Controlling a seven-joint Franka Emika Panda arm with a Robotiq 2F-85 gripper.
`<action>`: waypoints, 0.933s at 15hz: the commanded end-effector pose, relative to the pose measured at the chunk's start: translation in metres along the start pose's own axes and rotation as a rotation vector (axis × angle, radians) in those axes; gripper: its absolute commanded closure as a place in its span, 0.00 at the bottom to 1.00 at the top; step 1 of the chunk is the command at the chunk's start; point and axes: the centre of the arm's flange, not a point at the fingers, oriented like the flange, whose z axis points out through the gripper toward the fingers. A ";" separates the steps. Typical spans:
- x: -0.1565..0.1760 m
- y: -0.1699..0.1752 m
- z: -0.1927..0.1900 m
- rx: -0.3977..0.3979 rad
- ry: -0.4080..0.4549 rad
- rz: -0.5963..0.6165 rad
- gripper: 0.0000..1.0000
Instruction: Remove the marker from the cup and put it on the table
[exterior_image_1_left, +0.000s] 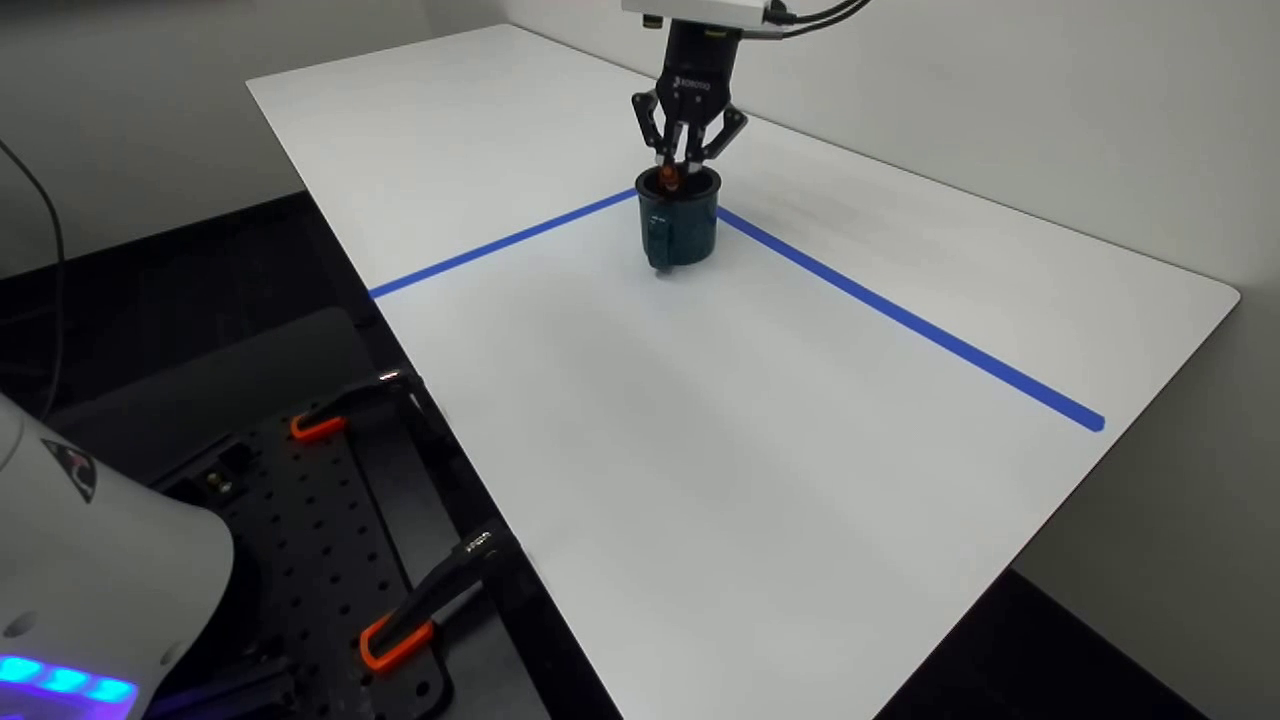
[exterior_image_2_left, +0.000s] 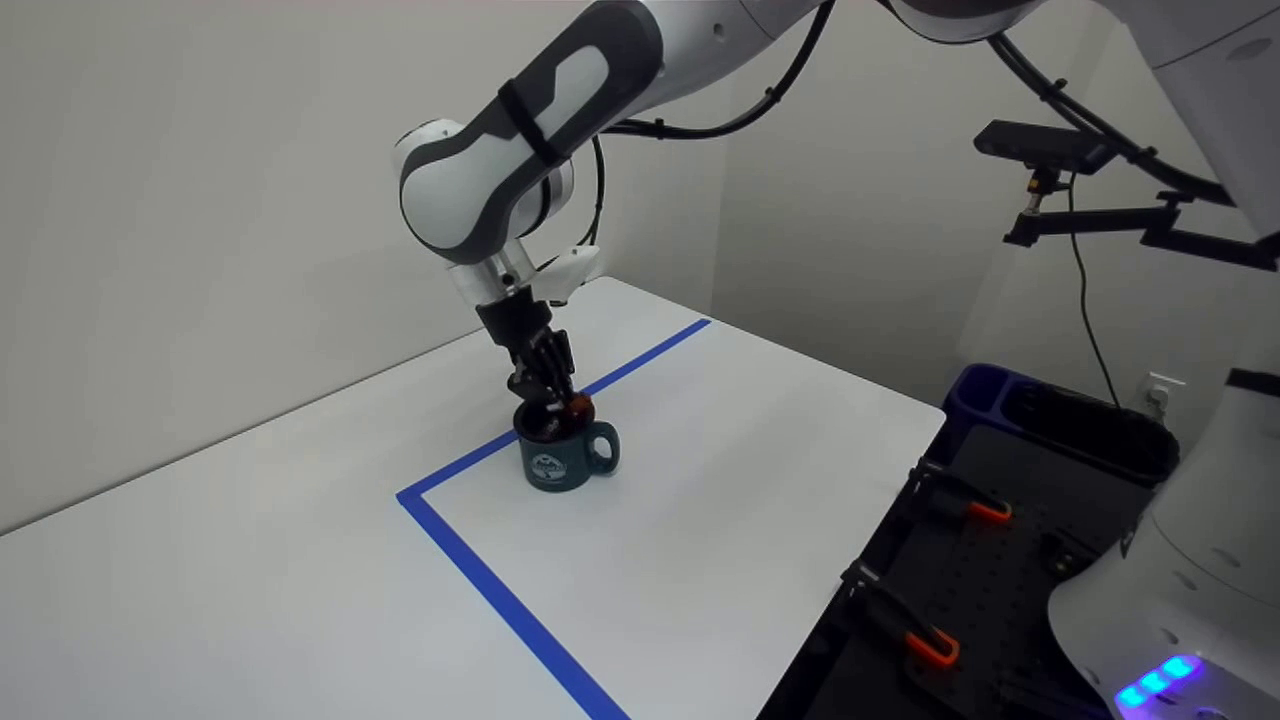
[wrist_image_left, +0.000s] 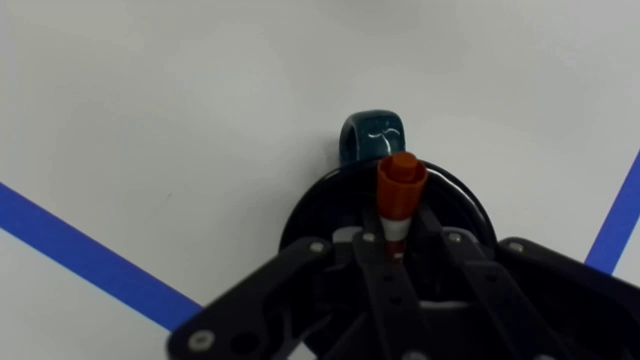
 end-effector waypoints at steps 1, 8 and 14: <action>-0.037 -0.012 -0.038 0.035 -0.003 0.007 0.95; -0.093 -0.011 -0.095 0.045 0.049 0.086 0.95; -0.122 0.067 -0.068 0.093 0.153 0.175 0.95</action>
